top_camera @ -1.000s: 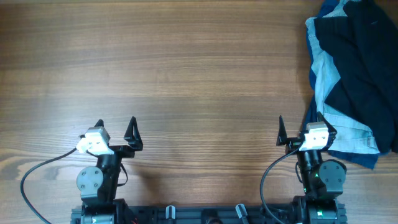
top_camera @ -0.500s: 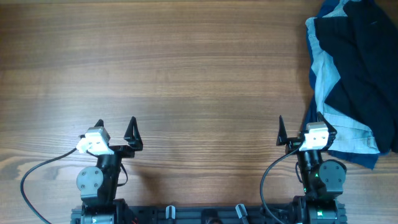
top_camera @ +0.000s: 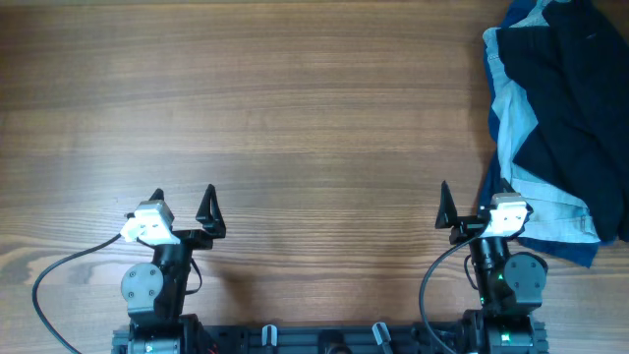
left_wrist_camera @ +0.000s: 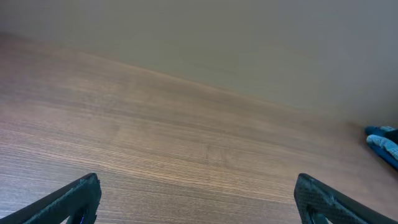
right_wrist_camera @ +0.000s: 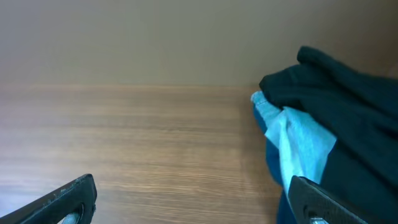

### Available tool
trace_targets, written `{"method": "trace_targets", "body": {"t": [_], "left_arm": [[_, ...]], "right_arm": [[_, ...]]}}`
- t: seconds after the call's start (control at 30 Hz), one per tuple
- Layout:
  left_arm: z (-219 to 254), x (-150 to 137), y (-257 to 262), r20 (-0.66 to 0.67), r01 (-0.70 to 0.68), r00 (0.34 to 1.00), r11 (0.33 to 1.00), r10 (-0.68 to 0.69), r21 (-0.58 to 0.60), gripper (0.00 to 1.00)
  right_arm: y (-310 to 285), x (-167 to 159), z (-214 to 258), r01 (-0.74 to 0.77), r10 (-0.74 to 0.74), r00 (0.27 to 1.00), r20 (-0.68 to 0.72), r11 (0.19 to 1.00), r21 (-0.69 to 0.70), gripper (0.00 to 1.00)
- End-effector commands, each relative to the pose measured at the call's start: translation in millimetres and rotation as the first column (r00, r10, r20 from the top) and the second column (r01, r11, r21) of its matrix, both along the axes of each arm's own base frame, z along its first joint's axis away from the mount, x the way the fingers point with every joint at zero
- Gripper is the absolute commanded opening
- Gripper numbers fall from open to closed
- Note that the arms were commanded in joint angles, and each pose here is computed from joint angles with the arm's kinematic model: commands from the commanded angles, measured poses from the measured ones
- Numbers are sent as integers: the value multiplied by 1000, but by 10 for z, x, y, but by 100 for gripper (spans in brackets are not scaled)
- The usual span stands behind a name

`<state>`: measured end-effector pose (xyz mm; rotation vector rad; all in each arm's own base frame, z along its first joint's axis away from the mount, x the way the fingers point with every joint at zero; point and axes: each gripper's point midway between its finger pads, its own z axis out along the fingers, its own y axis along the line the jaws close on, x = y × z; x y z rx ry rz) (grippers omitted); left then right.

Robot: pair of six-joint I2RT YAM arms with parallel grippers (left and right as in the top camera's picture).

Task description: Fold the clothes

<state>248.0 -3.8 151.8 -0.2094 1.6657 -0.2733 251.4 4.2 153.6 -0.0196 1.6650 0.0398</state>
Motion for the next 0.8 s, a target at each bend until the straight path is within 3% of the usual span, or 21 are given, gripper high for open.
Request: {"method": "trace_targets", "body": {"t": [0.0,0.23,0.37,0.6,0.77], "left_arm": [[-24,2,16,-6,-8,1000,1000,8,9,100],[23,4,-17,13,11,1000,1000,-11,9,100],[110,3,-83,44,49,998,999,-50,9,100],[412,33,-201,29,121,992,993,-121,2,100],[993,331,-327,-36,208,977,978,-208,-24,100]], "right_arm": [[-22,4,15,20,-20,1000,3,995,97,100],[-58,13,157,35,-42,997,60,994,106,100],[-58,8,361,18,-61,991,120,944,329,100],[-10,-39,939,-21,-34,987,160,945,326,100],[110,178,1424,-80,41,991,128,945,318,100]]}}
